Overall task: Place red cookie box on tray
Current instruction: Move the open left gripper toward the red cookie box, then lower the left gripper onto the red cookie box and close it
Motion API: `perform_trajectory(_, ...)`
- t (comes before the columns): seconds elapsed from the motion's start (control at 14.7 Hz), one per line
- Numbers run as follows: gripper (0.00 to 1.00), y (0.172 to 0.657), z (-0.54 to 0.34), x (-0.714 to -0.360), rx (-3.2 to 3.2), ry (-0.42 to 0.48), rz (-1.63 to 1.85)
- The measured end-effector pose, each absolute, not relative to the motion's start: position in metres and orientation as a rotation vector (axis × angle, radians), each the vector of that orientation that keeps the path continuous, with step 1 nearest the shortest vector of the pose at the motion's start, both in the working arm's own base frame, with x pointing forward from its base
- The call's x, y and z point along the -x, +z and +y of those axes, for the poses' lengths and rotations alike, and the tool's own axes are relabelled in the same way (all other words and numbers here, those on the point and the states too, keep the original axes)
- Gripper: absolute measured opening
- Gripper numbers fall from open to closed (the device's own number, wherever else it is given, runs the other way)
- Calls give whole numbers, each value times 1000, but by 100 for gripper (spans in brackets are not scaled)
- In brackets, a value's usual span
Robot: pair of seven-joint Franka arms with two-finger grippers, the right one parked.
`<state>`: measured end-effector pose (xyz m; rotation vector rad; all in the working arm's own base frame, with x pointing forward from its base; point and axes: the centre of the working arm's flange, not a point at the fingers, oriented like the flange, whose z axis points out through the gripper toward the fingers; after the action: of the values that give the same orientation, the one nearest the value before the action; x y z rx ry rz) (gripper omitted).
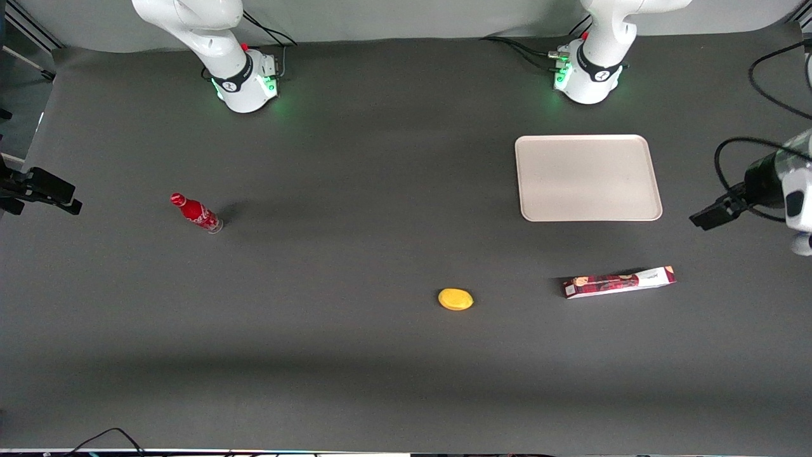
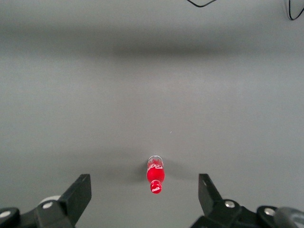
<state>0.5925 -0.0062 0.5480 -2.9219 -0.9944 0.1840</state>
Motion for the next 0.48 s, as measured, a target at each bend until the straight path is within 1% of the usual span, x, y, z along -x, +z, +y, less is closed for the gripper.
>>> perform_trajectory(0.2, 100, 498, -8, -614, 2761, 241, -1288)
perform_trajectory(0.34, 100, 468, -9, -628, 2700, 235, -1397)
perform_trajectory(0.48, 100, 441, -9, -642, 2654, 209, -1490)
